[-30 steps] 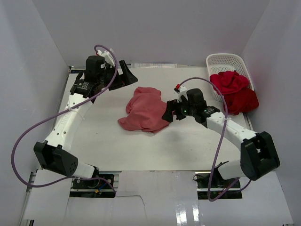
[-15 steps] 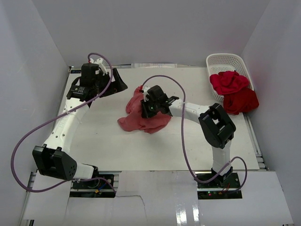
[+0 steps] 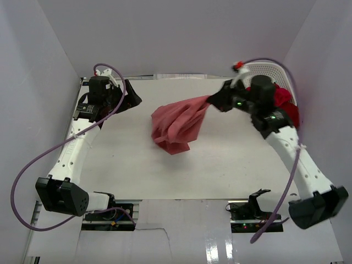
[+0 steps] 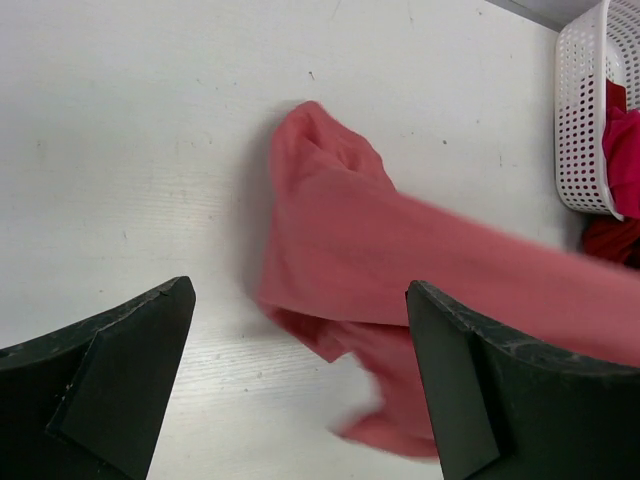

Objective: Fold and stack the t-shirts
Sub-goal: Flatten out the tshirt

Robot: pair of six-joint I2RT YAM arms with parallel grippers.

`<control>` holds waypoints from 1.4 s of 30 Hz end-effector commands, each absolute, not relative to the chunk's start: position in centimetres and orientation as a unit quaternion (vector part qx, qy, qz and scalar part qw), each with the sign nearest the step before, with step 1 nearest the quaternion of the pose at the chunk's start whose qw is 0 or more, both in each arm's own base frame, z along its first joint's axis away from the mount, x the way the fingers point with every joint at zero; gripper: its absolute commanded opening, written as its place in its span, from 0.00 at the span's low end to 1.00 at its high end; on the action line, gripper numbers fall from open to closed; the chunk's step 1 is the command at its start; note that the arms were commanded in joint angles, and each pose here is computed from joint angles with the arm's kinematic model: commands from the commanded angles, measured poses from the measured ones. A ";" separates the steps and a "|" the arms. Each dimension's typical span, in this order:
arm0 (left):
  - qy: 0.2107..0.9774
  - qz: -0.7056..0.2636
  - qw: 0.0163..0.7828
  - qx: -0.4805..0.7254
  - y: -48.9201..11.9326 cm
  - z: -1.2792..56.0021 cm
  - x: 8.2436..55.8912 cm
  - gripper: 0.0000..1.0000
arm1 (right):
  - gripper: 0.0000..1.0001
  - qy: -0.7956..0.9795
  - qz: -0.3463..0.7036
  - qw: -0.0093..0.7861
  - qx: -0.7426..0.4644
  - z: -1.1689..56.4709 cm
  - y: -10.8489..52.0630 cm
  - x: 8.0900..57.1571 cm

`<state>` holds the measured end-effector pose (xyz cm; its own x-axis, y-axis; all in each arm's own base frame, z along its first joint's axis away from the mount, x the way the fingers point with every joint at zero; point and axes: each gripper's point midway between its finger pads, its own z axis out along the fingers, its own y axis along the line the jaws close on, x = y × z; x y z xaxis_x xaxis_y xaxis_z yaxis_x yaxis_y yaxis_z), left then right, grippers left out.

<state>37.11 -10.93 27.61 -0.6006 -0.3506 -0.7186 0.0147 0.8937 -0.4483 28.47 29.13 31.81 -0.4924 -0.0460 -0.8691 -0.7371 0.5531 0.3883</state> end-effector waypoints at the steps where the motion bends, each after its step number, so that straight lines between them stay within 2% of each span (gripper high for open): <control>1: 0.857 -0.214 0.457 -0.101 -10.6 28.5 36.6 0.98 | 0.08 0.842 0.343 0.399 -0.121 25.9 19.6 31.4; 2: 0.858 -0.216 0.455 -0.101 -10.7 28.3 36.7 0.98 | 0.08 0.862 0.324 0.369 -0.122 22.9 19.0 32.0; 3: 0.859 -0.222 0.452 -0.097 -11.0 28.1 36.7 0.98 | 0.28 0.882 0.307 0.339 -0.115 20.6 18.5 31.8; 4: 0.861 -0.223 0.447 -0.097 -11.1 27.7 36.9 0.98 | 0.41 0.898 0.298 0.304 -0.112 17.9 18.6 32.1; 6: 0.864 -0.228 0.439 -0.093 -11.4 27.3 37.0 0.98 | 0.71 0.912 0.265 0.296 -0.106 16.0 18.3 32.5; 7: 0.865 -0.231 0.437 -0.089 -11.6 27.2 37.0 0.98 | 0.94 0.915 0.253 0.297 -0.104 15.6 18.3 32.6; 8: 0.866 -0.231 0.435 -0.087 -11.7 27.0 37.1 0.98 | 0.90 0.914 0.239 0.307 -0.111 15.6 18.7 32.6; 16: 0.877 -0.242 0.409 -0.073 -12.4 25.3 37.1 0.98 | 0.90 0.906 0.156 0.340 -0.199 17.9 22.3 29.4; 27: 0.888 -0.248 0.384 -0.059 -13.0 23.2 36.7 0.98 | 1.00 0.917 0.098 0.271 -0.276 11.8 25.7 22.2; 29: 0.889 -0.246 0.381 -0.060 -13.0 23.0 36.7 0.98 | 0.95 0.917 0.095 0.265 -0.282 10.9 26.3 21.9; 35: 0.889 -0.240 0.385 -0.061 -12.8 23.0 36.8 0.98 | 0.91 0.916 0.091 0.260 -0.290 9.9 28.2 22.5; 37: 0.890 -0.238 0.384 -0.061 -12.7 22.8 36.8 0.98 | 0.85 0.919 0.082 0.252 -0.293 9.0 28.4 22.8; 42: 0.891 -0.234 0.384 -0.063 -12.6 22.7 36.8 0.98 | 0.83 0.918 0.078 0.244 -0.302 7.4 29.8 23.7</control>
